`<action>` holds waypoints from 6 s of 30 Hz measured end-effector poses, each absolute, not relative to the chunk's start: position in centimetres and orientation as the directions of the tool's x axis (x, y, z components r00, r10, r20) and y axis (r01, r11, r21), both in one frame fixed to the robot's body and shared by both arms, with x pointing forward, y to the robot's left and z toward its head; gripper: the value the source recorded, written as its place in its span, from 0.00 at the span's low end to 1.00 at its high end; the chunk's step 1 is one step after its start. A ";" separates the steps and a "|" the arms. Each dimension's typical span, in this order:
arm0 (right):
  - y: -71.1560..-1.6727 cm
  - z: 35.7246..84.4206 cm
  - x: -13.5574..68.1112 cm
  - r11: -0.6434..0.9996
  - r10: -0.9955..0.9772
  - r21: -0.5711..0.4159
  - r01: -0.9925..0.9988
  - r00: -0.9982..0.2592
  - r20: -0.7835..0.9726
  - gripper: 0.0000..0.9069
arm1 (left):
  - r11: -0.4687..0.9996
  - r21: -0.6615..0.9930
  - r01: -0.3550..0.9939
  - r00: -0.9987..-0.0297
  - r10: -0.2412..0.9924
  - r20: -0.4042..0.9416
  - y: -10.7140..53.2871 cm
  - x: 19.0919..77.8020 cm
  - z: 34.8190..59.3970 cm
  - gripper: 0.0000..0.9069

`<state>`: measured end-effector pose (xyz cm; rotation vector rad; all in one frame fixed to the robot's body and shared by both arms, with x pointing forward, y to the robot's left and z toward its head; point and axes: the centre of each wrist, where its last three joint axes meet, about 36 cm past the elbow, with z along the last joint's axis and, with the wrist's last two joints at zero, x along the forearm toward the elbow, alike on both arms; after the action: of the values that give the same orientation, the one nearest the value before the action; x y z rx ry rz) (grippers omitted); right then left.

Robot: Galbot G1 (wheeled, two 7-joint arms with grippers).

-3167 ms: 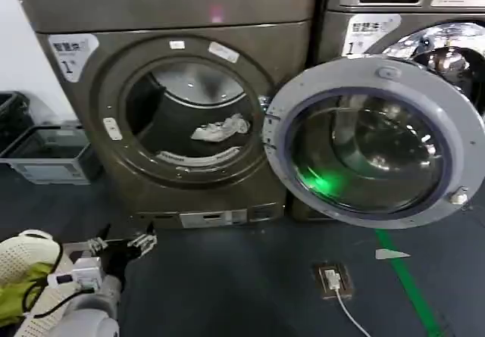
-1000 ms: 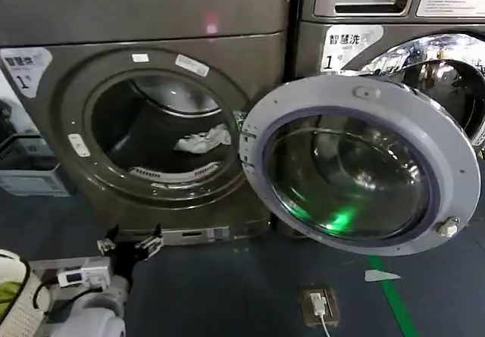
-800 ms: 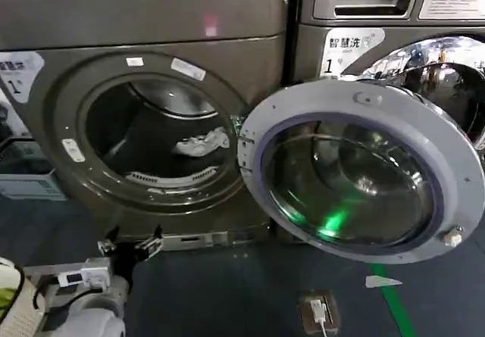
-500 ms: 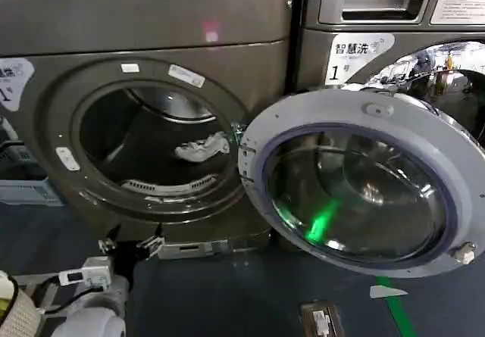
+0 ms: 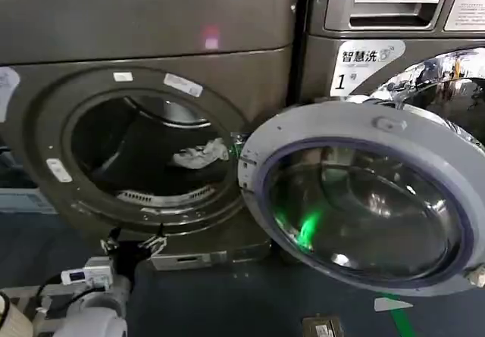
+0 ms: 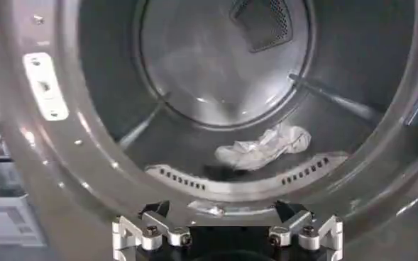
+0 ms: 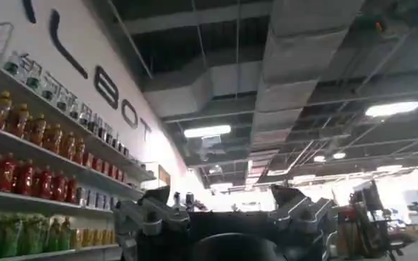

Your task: Grasp the clothes from the dryer.

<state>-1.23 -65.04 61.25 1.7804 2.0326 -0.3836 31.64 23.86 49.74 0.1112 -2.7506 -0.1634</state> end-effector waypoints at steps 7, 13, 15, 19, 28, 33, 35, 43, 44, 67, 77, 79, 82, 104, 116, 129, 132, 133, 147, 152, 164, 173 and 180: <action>-65.0 61.2 -1.3 0.146 0.875 0.061 0.987 -0.100 -0.474 1.00 | 0.990 0.131 -0.055 -0.923 -0.101 0.373 23.8 31.9 49.5 1.00; -64.9 61.0 -1.4 0.143 0.878 0.062 0.988 -0.098 -0.469 1.00 | 0.991 0.126 -0.048 -0.921 -0.092 0.378 23.7 31.7 49.4 1.00; -64.9 60.9 -1.4 0.143 0.879 0.063 0.988 -0.097 -0.467 1.00 | 0.991 0.128 -0.046 -0.920 -0.092 0.380 23.7 31.7 49.4 1.00; -64.9 60.8 -1.4 0.143 0.880 0.063 0.988 -0.097 -0.466 1.00 | 0.990 0.131 -0.051 -0.919 -0.098 0.383 23.7 31.7 49.3 1.00; -64.9 60.7 -1.4 0.143 0.880 0.062 0.988 -0.099 -0.464 1.00 | 0.989 0.136 -0.054 -0.917 -0.103 0.386 23.6 31.8 49.1 1.00; -64.8 60.7 -1.4 0.143 0.880 0.061 0.988 -0.099 -0.464 1.00 | 0.987 0.151 -0.051 -0.916 -0.107 0.388 23.5 31.9 49.0 1.00; -64.8 60.6 -1.4 0.142 0.882 0.060 0.988 -0.098 -0.461 1.00 | 0.987 0.153 -0.051 -0.915 -0.107 0.388 23.6 32.0 48.9 1.00; -64.8 60.3 -1.3 0.138 0.882 0.053 0.989 -0.099 -0.461 1.00 | 0.989 0.137 -0.048 -0.916 -0.098 0.388 23.4 32.7 48.7 1.00; -64.8 60.3 -1.4 0.137 0.882 0.052 0.989 -0.098 -0.461 1.00 | 0.990 0.132 -0.045 -0.917 -0.094 0.388 23.4 32.9 48.6 1.00; -64.8 60.2 -1.3 0.139 0.878 0.049 0.989 -0.100 -0.469 1.00 | 0.993 0.114 0.005 -0.923 -0.039 0.383 22.1 46.3 45.5 1.00; -64.9 60.0 -0.9 0.146 0.878 0.051 0.988 -0.105 -0.466 1.00 | 0.992 0.125 0.009 -0.945 -0.033 0.326 22.8 54.7 44.7 1.00; -64.9 60.0 -0.9 0.146 0.878 0.051 0.988 -0.106 -0.466 1.00 | 0.991 0.131 0.012 -0.947 -0.031 0.320 22.9 56.2 44.6 1.00; -64.9 60.0 -0.9 0.146 0.878 0.051 0.988 -0.105 -0.466 1.00 | 0.990 0.139 0.012 -0.948 -0.033 0.317 23.0 58.2 44.4 1.00; -64.8 59.9 -0.1 0.168 0.875 0.039 0.985 -0.130 -0.466 1.00 | 0.624 0.695 0.358 -0.919 0.102 0.382 26.9 68.0 46.3 1.00; -64.8 59.9 0.0 0.170 0.875 0.031 0.985 -0.137 -0.465 1.00 | 0.137 0.733 0.666 -0.742 0.219 0.634 29.1 71.3 49.5 1.00; -65.0 59.8 0.1 0.173 0.873 0.023 0.985 -0.142 -0.466 1.00 | 0.012 0.572 0.820 -0.553 0.277 0.786 31.2 73.1 51.1 1.00; -64.9 59.5 0.2 0.172 0.875 0.022 0.985 -0.143 -0.462 1.00 | 0.013 0.553 0.833 -0.532 0.296 0.794 31.6 73.4 51.6 1.00; -64.9 59.4 0.3 0.173 0.876 0.020 0.985 -0.144 -0.461 1.00 | 0.014 0.547 0.837 -0.525 0.303 0.795 31.7 73.5 51.6 1.00; -65.2 58.9 0.5 0.174 0.880 0.007 0.985 -0.152 -0.450 1.00 | 0.040 0.451 0.892 -0.434 0.362 0.825 33.0 74.3 50.2 1.00; -65.2 58.6 0.6 0.174 0.881 0.004 0.985 -0.154 -0.447 1.00 | 0.064 0.427 0.902 -0.417 0.384 0.824 33.2 74.4 49.2 1.00; -65.0 58.3 0.7 0.177 0.883 0.000 0.984 -0.158 -0.443 1.00 | 0.115 0.388 0.914 -0.400 0.407 0.822 33.4 74.2 46.0 1.00; -64.9 58.0 0.8 0.178 0.884 0.002 0.984 -0.159 -0.439 1.00 | 0.166 0.358 0.919 -0.394 0.417 0.819 34.1 73.9 44.5 0.59; -65.0 57.8 1.0 0.181 0.885 0.007 0.983 -0.160 -0.437 1.00 | 0.173 0.312 0.934 -0.357 0.448 0.820 34.4 73.7 43.6 0.00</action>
<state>0.98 -64.99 57.83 1.7691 2.1216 -0.3990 73.71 34.44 43.61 -1.3004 -1.8911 -1.1194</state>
